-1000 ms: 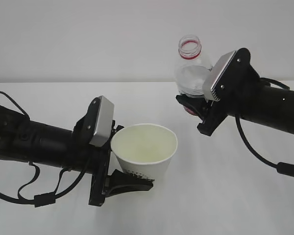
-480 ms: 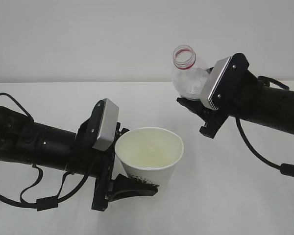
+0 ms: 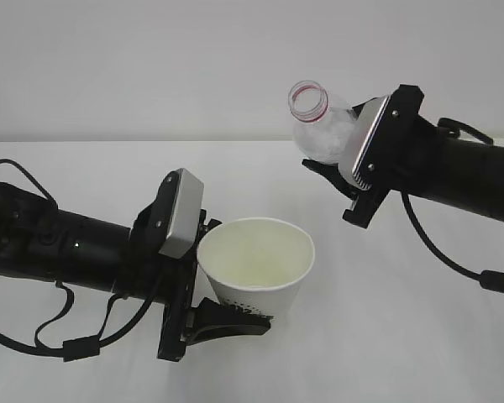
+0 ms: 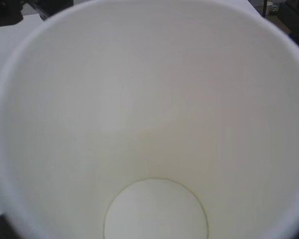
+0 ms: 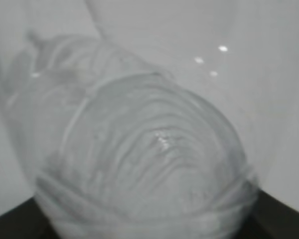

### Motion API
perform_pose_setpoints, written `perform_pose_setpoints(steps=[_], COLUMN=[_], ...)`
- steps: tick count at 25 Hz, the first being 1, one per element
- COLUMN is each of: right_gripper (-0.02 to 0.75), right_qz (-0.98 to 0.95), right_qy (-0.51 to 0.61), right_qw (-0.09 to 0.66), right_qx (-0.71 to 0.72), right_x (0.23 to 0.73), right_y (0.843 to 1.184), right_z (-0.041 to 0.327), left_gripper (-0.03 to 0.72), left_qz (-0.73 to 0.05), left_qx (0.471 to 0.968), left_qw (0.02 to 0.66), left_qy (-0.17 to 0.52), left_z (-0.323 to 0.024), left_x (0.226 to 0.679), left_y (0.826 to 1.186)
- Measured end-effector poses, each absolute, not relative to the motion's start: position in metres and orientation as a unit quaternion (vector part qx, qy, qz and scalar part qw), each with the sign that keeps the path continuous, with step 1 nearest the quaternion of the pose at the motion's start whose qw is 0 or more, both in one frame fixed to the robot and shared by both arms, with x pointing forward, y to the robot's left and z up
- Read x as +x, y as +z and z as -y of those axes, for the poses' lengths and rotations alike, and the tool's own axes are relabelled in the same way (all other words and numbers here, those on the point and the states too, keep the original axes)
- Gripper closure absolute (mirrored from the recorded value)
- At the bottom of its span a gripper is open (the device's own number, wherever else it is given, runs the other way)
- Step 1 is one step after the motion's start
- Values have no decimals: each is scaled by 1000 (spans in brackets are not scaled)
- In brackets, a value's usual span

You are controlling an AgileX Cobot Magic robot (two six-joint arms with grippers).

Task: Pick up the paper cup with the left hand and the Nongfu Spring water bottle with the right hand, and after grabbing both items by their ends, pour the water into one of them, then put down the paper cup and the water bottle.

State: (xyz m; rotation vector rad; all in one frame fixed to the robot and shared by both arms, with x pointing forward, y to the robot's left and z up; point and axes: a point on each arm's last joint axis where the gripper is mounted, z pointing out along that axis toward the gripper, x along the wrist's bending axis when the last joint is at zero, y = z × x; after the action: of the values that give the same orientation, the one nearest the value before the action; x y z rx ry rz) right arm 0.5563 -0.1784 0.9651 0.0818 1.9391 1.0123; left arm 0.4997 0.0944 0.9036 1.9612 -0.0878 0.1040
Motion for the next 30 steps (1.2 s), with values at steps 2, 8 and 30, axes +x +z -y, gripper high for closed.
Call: perform_pose_setpoints(steps=[2,8,30], right_gripper=[254,254,254], right_qz=[-786,-786,-773], right_qy=[407,384,331], right_qw=[464,483,532], right_qx=[26,-13,-98], right_x=[557,557,556], right_y=[966,966,975], right_z=[178,178,179], left_gripper=[146,146,148], left_qz=[37,37,34], left_qx=[830,830,829], left_qw=[555,555,556], left_qy=[44,44,45], left_z=[-94,-94,-94], left_x=[500,500,500], left_y=[904,904,904])
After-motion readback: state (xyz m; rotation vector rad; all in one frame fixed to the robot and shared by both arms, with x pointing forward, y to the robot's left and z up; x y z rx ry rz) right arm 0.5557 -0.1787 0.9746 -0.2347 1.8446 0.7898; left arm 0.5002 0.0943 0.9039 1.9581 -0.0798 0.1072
